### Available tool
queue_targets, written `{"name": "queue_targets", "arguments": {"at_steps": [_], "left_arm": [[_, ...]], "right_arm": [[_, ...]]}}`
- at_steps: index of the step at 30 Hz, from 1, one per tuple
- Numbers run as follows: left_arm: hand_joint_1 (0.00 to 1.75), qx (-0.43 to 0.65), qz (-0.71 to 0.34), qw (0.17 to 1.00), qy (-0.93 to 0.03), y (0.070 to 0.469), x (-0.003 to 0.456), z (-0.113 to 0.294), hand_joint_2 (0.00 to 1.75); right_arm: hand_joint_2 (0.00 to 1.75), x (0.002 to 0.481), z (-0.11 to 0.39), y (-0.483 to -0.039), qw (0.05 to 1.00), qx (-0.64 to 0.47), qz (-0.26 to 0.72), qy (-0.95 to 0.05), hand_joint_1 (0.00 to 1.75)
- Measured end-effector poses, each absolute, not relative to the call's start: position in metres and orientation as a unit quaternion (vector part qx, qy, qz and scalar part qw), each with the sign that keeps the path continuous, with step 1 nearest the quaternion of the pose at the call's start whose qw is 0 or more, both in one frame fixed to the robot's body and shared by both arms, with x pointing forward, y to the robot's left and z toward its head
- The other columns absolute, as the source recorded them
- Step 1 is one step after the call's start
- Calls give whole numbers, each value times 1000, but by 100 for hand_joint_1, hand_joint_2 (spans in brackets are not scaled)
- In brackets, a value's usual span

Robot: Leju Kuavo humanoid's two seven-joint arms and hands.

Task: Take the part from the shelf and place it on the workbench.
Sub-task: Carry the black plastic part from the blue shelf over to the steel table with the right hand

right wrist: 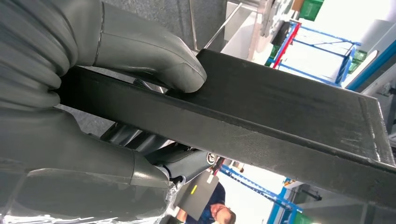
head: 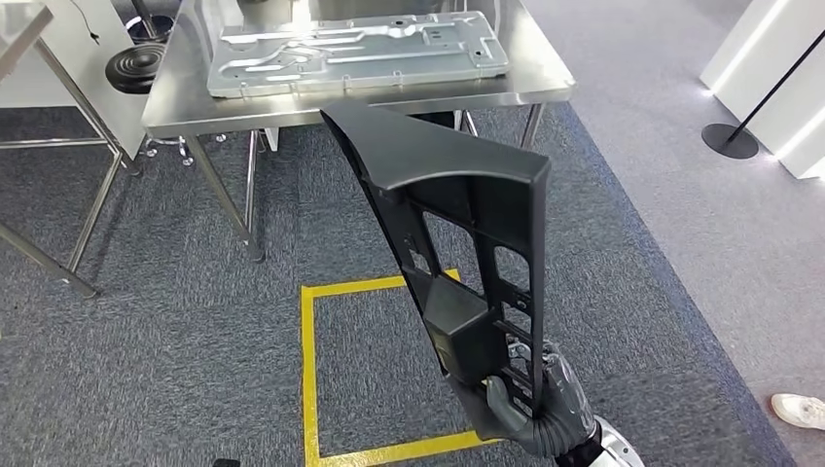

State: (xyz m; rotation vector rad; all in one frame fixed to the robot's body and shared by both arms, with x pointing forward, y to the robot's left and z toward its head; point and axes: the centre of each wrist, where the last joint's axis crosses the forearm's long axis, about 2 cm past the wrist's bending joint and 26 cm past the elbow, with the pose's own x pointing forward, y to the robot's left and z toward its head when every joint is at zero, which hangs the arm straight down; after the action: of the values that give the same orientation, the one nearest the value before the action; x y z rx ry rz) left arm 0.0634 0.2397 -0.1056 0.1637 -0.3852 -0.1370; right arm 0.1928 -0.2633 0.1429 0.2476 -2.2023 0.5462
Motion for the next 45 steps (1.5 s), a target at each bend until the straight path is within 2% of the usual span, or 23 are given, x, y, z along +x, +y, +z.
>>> {"name": "queue_targets", "arguments": {"at_steps": [45], "left_arm": [[0, 87, -64, 979, -171, 236, 51, -107, 175]], "right_arm": [[175, 180, 139, -263, 420, 90, 229, -873, 175]]}}
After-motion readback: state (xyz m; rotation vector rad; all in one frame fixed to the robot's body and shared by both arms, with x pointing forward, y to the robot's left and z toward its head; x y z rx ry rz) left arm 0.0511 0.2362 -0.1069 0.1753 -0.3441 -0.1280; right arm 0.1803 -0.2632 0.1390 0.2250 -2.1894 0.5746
